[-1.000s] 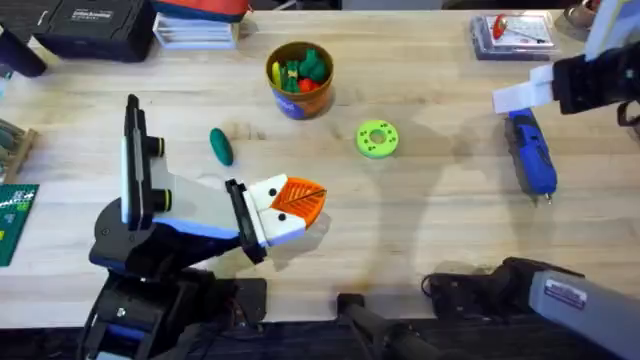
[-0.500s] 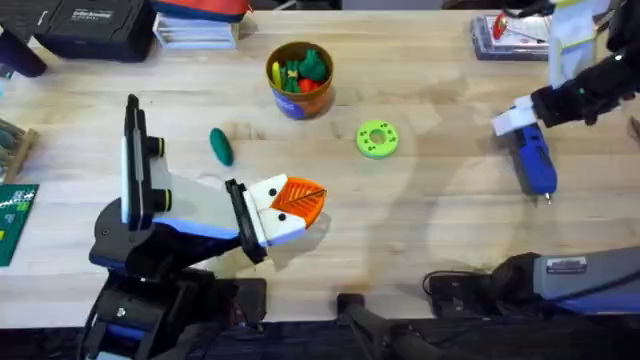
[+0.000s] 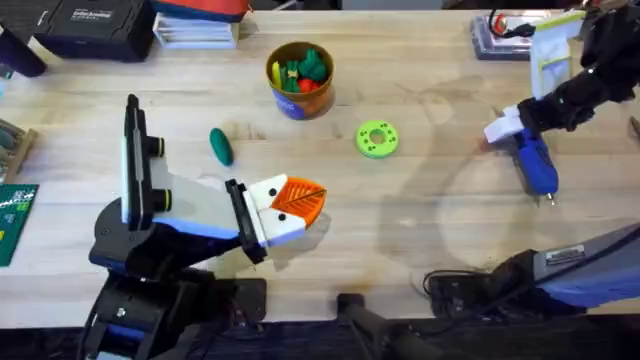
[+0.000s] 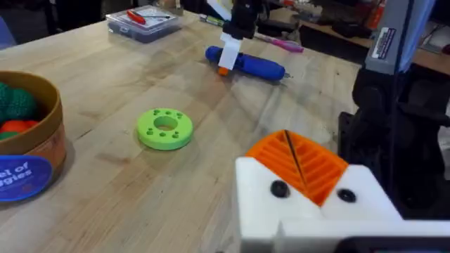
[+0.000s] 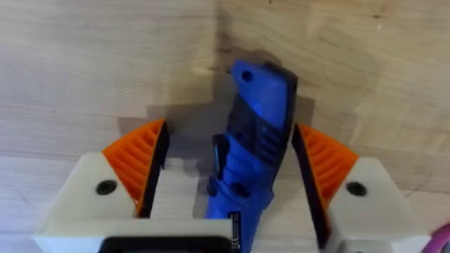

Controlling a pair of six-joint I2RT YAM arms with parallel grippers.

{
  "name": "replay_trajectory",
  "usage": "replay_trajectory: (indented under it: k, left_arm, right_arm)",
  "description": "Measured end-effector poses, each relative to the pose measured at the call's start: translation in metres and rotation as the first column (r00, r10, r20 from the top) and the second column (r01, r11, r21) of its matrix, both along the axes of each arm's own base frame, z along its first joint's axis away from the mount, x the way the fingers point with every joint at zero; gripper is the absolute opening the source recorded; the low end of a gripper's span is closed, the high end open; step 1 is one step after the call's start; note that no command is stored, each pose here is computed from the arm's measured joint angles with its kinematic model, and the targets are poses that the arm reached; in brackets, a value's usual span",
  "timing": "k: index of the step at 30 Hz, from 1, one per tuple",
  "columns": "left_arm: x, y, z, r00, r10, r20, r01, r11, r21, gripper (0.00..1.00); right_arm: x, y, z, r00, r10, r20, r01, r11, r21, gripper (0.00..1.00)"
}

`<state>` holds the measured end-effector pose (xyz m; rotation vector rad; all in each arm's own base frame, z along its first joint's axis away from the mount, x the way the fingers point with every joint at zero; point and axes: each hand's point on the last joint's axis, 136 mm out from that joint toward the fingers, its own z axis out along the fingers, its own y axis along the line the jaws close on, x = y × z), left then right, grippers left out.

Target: Pick up the gripper from the table and insert it into the empty holder that is missing its gripper. Then pick up a screw, insert it into the mounting hole, and use the screwdriver to tighten it. Finally, clean up the table by picking up the vegetable and placing it into the bucket.

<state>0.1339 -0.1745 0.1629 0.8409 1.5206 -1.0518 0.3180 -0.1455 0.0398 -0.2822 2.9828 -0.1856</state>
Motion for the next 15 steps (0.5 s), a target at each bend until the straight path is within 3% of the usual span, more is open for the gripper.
replay_trajectory:
  k: [8, 11, 15]
  left_arm:
    - [0.0, 0.0, 0.0, 1.0, 0.0, 0.0, 0.0, 1.0, 0.0, 0.008]
    - [0.0, 0.0, 0.0, 1.0, 0.0, 0.0, 0.0, 1.0, 0.0, 0.008]
    - [0.0, 0.0, 0.0, 1.0, 0.0, 0.0, 0.0, 1.0, 0.0, 0.008]
  right_arm:
    - [-0.008, -0.0068, -0.0023, 0.997, -0.081, 0.008, 0.08, 0.994, 0.072, 0.955]
    - [-0.0082, -0.0064, -0.004, 0.996, -0.09, 0.013, 0.089, 0.991, 0.098, 0.834]
    - [-0.0083, -0.0081, -0.0039, 0.996, -0.092, 0.016, 0.09, 0.991, 0.099, 0.544]
